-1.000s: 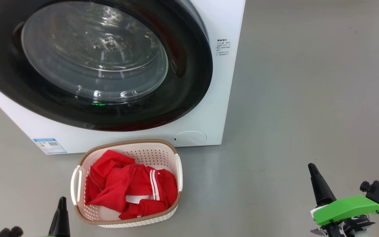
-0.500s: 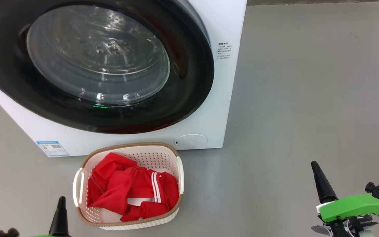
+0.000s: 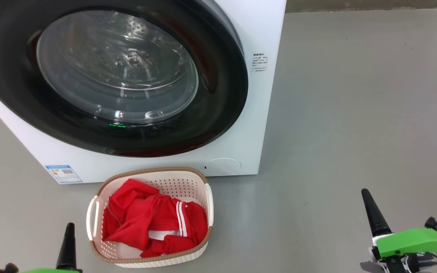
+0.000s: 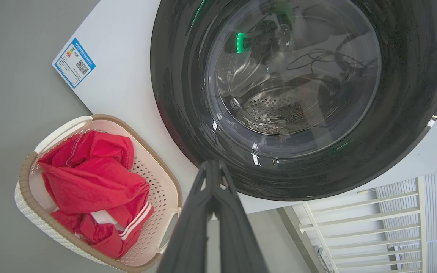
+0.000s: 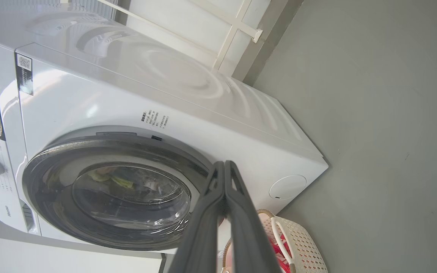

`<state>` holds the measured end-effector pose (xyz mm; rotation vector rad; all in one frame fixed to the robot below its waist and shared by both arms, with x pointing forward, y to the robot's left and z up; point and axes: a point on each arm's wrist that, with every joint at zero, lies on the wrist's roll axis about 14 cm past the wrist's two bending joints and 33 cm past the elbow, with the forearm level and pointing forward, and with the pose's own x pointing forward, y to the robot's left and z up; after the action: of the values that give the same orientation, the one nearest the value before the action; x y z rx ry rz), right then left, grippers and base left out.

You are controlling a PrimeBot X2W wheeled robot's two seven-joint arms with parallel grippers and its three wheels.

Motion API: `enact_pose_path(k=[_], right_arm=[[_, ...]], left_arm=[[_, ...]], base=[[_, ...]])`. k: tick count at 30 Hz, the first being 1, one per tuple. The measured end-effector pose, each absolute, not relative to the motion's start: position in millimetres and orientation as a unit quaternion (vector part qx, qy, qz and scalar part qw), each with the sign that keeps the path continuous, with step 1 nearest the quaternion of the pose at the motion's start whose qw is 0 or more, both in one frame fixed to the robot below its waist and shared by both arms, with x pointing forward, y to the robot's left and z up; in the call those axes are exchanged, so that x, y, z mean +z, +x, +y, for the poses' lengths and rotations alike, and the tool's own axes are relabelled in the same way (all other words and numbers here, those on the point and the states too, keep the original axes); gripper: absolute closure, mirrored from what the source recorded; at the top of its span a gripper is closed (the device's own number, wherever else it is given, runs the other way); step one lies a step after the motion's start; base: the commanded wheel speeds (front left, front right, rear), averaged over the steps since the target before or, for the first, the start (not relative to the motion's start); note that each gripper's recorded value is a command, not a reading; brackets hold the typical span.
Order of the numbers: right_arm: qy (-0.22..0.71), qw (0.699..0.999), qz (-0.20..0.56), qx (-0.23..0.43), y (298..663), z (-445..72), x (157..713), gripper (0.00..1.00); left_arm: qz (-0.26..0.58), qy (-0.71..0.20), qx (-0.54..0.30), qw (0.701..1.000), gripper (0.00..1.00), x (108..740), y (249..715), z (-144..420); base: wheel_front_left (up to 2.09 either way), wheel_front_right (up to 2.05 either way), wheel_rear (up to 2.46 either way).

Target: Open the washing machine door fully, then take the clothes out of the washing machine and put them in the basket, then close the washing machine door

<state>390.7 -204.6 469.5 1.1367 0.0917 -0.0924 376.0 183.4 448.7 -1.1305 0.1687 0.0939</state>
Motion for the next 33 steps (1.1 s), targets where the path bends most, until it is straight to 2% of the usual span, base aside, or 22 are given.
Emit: enact_pose_path(k=[21,33], right_arm=[[0.629,0.776,0.023,-0.039,388.9,-207.7,482.6,1.00],[0.681,0.732,0.012,-0.029,385.7,-207.0,489.6,1.00]], left_arm=[[0.062,-0.626,0.038,0.776,1.00,462.3,375.4,185.8],[0.049,-0.682,0.028,0.729,1.00,472.1,375.2,185.4]], base=[[0.00,0.00,0.00],[0.00,0.00,0.00]])
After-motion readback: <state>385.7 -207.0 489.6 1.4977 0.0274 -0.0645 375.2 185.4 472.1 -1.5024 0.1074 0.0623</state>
